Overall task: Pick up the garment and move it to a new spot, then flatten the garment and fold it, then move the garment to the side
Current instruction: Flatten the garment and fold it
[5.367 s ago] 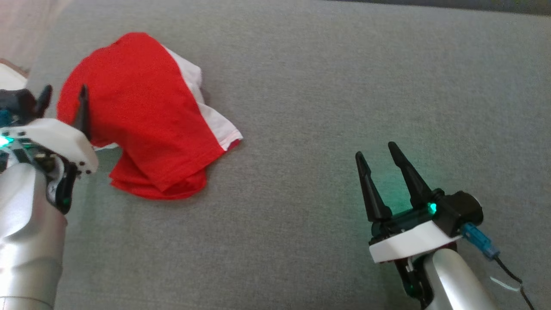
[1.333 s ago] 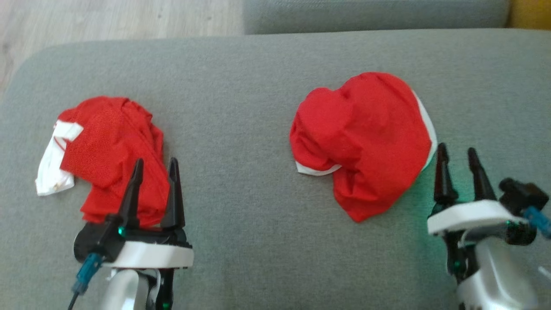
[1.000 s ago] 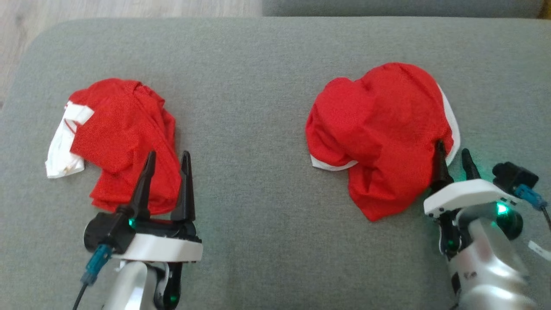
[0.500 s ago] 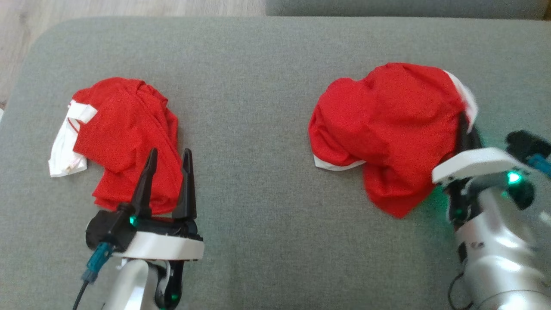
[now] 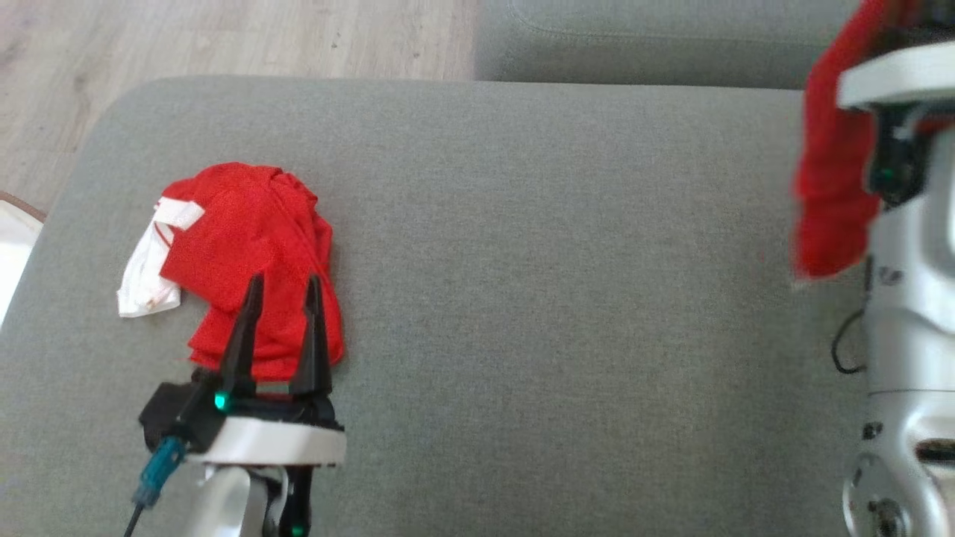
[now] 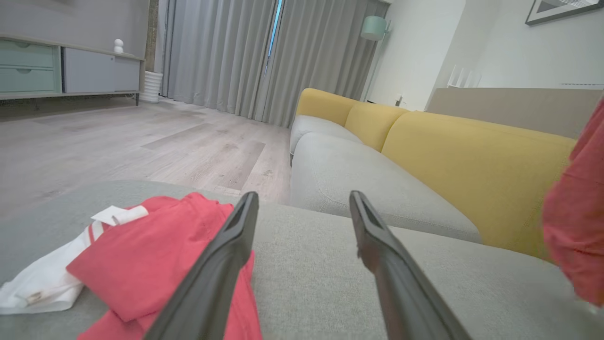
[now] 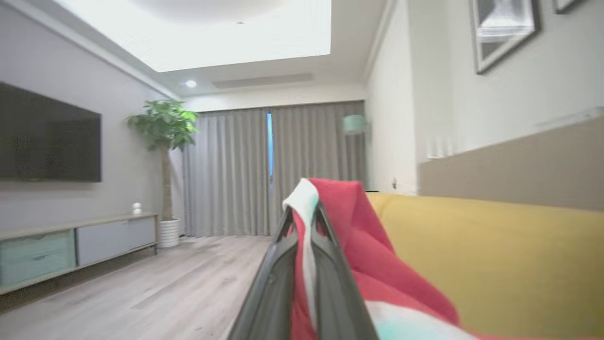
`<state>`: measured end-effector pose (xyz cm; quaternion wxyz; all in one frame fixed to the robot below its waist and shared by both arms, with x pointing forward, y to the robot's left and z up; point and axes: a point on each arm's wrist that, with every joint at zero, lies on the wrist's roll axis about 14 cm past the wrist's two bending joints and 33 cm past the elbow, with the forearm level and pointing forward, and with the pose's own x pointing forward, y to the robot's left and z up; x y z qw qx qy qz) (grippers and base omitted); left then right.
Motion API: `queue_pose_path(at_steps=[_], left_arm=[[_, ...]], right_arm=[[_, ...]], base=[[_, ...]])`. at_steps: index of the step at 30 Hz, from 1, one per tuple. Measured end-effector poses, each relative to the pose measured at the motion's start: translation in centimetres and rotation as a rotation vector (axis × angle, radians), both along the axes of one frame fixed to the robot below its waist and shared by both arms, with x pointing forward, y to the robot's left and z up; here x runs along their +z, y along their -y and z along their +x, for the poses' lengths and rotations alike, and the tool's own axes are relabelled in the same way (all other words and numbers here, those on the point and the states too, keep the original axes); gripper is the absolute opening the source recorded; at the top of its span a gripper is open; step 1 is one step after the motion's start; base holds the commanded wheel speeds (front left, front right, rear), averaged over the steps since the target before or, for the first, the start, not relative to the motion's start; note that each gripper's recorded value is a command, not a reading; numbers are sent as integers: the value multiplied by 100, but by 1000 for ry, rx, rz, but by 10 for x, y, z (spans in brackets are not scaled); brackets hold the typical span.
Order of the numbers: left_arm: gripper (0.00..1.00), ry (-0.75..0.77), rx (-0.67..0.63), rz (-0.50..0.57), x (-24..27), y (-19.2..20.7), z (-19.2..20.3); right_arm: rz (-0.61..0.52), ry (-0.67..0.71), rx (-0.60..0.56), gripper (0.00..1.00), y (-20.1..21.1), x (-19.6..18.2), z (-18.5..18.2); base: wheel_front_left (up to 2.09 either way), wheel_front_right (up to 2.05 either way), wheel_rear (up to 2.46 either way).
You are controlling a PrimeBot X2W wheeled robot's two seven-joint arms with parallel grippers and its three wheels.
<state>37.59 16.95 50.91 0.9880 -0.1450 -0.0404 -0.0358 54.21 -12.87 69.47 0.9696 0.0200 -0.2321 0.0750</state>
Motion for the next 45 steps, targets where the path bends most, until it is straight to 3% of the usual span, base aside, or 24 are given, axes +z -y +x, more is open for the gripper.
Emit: queue_pose_path(at_steps=[4, 6, 9, 13, 16, 17, 18, 26, 33, 39, 45], left_arm=[[100, -18, 7, -8, -6, -1, -7], [100, -22, 8, -10, -8, -1, -9], [100, -22, 6, -11, -8, -1, -9], [100, -26, 0, -11, -9, 1, -7], [100, -31, -14, -12, -11, 6, -4], [100, -32, -19, -13, -11, 7, -3], [100, -33, -23, -13, -12, 9, -2], [100, -28, -78, -18, -11, 27, 6], [100, 6, -119, -23, 0, 41, 14], [100, 23, -158, -27, 5, 55, 18], [100, 28, -196, -27, 7, 68, 20]], right_arm=[[-121, 12, 106, 0, -46, -3, -10], [-195, -43, 188, 0, -76, -32, -20], [-278, -263, 326, 0, -113, -122, -48], [-358, -615, 499, 0, -140, -251, -124], [-390, -731, 580, 0, -150, -289, -164], [-377, -736, 584, 46, -151, -290, -165], [-359, -730, 580, 100, -151, -287, -163], [-190, -593, 444, 100, -116, -238, -125], [-33, -390, 230, 100, -47, -174, -108], [39, -460, 54, 100, 12, -205, -147], [93, -519, 16, 100, 22, -224, -174]], base=[[0, 0, 0], [0, 0, 0], [0, 0, 0], [0, 0, 0], [0, 0, 0], [0, 0, 0], [0, 0, 0], [0, 0, 0], [0, 0, 0], [0, 0, 0], [0, 0, 0]])
